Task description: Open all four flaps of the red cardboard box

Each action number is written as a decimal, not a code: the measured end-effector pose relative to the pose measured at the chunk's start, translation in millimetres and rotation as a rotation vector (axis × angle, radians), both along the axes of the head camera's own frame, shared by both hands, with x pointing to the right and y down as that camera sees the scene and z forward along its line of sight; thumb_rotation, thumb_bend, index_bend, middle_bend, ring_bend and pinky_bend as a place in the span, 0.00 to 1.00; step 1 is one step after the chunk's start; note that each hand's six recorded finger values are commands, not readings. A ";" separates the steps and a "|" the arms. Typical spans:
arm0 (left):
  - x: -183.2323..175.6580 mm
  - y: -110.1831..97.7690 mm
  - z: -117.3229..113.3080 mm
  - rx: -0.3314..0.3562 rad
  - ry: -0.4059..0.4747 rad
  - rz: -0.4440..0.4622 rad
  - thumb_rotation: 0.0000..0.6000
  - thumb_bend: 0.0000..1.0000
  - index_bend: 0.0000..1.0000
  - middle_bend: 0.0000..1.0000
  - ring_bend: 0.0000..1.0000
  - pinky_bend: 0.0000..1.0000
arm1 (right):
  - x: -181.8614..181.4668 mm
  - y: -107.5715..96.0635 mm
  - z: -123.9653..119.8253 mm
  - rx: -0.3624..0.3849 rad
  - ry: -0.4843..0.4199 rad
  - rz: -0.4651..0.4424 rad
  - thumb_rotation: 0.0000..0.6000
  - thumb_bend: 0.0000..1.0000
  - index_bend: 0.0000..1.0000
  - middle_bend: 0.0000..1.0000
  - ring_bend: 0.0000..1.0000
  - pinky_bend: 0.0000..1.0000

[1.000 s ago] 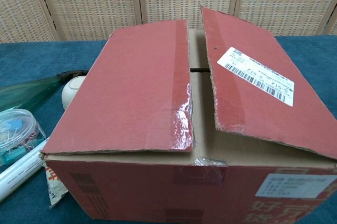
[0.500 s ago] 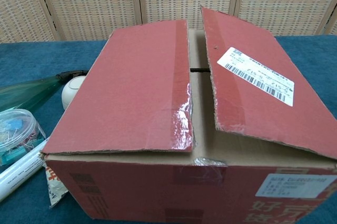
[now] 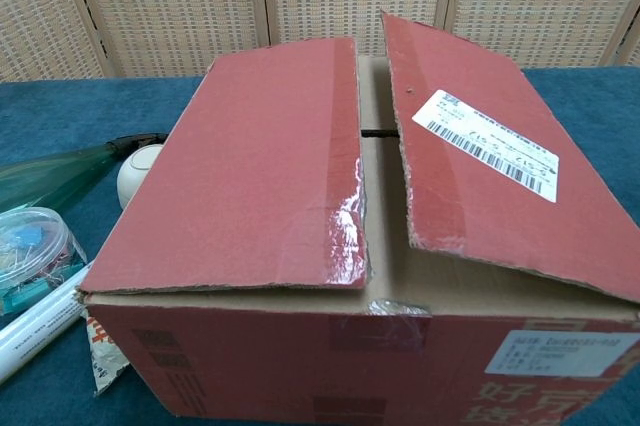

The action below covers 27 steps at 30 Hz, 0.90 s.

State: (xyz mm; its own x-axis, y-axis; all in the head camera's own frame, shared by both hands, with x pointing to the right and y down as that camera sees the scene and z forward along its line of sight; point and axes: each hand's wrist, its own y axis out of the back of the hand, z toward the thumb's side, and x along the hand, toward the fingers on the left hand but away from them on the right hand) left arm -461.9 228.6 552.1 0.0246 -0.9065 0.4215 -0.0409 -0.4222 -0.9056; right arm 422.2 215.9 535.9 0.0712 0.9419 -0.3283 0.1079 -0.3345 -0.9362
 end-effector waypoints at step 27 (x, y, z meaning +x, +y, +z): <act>1.3 -8.4 -3.3 -0.026 -0.008 0.021 1.00 0.04 0.01 0.00 0.05 0.00 | -156.8 -84.9 -31.6 -0.136 -0.480 -0.511 1.00 1.00 0.32 0.25 0.00 0.09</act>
State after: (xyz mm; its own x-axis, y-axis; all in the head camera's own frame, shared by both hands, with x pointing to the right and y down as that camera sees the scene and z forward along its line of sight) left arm -460.6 220.1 548.8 0.0404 -0.8944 0.4454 -0.0246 -0.4465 -0.8944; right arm 265.4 131.0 504.2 0.6591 0.7048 -0.2623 0.2957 -0.5636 -0.7713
